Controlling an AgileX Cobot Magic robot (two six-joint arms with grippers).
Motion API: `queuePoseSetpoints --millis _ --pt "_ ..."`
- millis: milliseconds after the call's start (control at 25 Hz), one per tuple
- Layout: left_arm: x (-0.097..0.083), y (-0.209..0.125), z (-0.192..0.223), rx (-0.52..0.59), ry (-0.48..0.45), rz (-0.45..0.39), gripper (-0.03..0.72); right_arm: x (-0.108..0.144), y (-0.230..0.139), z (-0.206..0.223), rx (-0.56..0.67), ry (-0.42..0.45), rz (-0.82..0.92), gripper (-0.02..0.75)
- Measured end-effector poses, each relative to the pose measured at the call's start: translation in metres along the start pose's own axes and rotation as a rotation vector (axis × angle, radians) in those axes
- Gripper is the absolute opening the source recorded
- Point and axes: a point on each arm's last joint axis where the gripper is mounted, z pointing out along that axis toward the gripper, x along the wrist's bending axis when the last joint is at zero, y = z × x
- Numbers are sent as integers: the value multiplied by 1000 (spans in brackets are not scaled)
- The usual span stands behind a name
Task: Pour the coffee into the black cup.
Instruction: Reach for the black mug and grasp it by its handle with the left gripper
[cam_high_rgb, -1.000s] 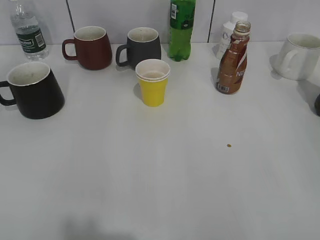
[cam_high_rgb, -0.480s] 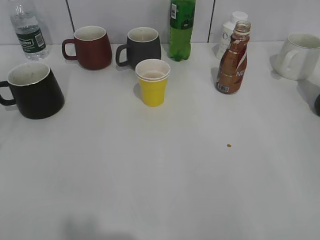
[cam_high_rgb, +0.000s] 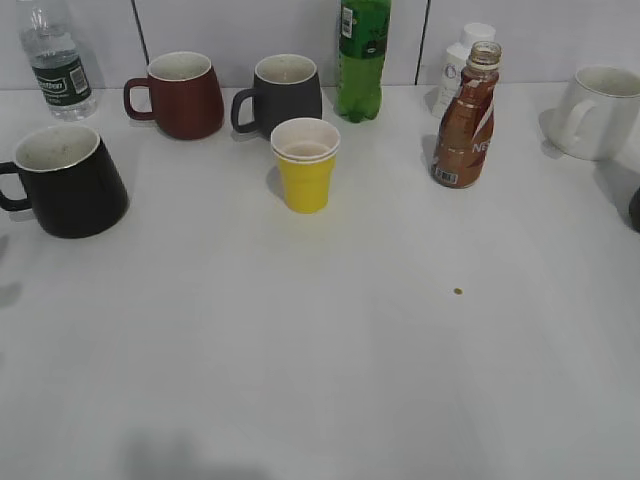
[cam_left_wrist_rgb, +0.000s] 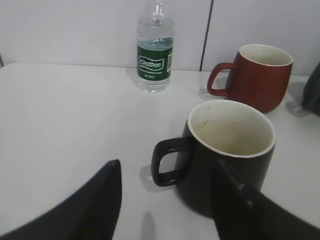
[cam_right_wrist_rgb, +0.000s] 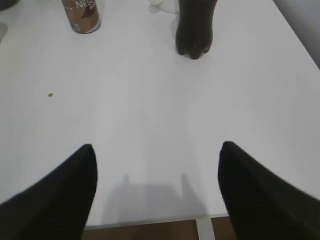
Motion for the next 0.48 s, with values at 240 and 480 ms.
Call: queuePoseSetpoints --millis 240,480 --pt "0 -12 21 -16 -4 -1 435 0 0 0 0 0 1 589" --pt "1 -30 39 9 -5 -3 435 0 0 0 0 0 1 589"
